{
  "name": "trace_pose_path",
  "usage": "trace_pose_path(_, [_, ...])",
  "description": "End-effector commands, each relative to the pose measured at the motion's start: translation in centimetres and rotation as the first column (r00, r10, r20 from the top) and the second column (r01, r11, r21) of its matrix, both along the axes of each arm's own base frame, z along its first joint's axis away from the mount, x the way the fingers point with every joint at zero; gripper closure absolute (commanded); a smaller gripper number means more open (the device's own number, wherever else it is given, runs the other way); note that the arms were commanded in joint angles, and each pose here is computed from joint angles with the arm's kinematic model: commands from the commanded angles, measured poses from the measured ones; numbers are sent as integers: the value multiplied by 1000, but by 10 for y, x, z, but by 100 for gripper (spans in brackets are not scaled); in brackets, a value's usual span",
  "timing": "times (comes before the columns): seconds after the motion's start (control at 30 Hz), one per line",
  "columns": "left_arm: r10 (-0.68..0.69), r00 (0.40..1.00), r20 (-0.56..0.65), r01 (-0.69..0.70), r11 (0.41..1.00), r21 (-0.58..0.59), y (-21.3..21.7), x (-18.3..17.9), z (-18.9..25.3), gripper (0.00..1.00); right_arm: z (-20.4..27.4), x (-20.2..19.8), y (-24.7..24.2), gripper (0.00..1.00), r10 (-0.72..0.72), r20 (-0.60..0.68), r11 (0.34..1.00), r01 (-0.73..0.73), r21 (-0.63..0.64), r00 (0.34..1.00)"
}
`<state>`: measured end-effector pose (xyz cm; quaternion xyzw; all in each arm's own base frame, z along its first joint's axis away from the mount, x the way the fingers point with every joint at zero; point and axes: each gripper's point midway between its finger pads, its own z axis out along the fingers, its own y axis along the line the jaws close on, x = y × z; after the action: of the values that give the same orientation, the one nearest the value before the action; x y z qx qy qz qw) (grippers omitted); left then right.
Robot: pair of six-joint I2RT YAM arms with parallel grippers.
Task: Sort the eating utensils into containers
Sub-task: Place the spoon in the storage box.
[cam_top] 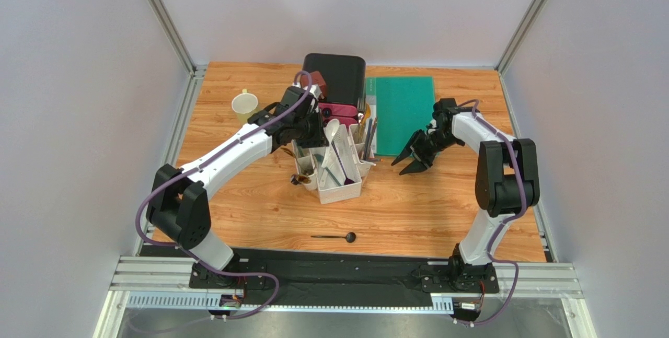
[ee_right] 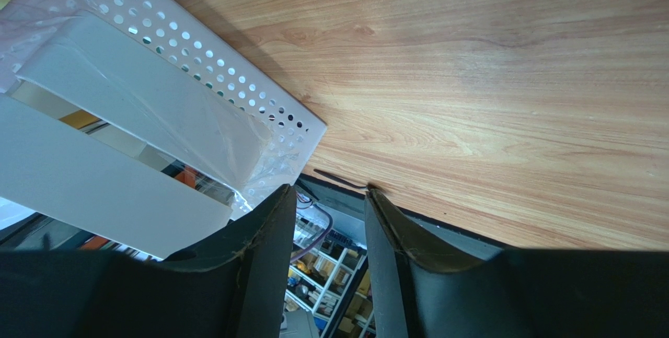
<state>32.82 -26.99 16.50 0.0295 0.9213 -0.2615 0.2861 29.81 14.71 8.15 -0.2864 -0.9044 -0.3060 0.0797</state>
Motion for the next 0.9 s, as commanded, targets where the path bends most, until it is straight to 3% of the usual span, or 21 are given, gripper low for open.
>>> trace_pose_path(0.0, [94,995,-38,-90,992,86,15,-1,-13,100,7,8,0,58,6,10,1000,-6,13,1000])
trace_pose_path(0.53, [109,975,-196,-68,977,202,12,-4,-58,100,13,13,-5,54,11,31,1000,-10,-20,999])
trace_pose_path(0.73, [90,976,-196,-45,973,225,16,-11,-53,77,11,13,-5,54,8,28,1000,-8,-23,1000])
trace_pose_path(0.87, [83,980,-182,-40,974,224,19,-18,-42,77,10,13,-5,55,3,21,1000,-3,-23,1000])
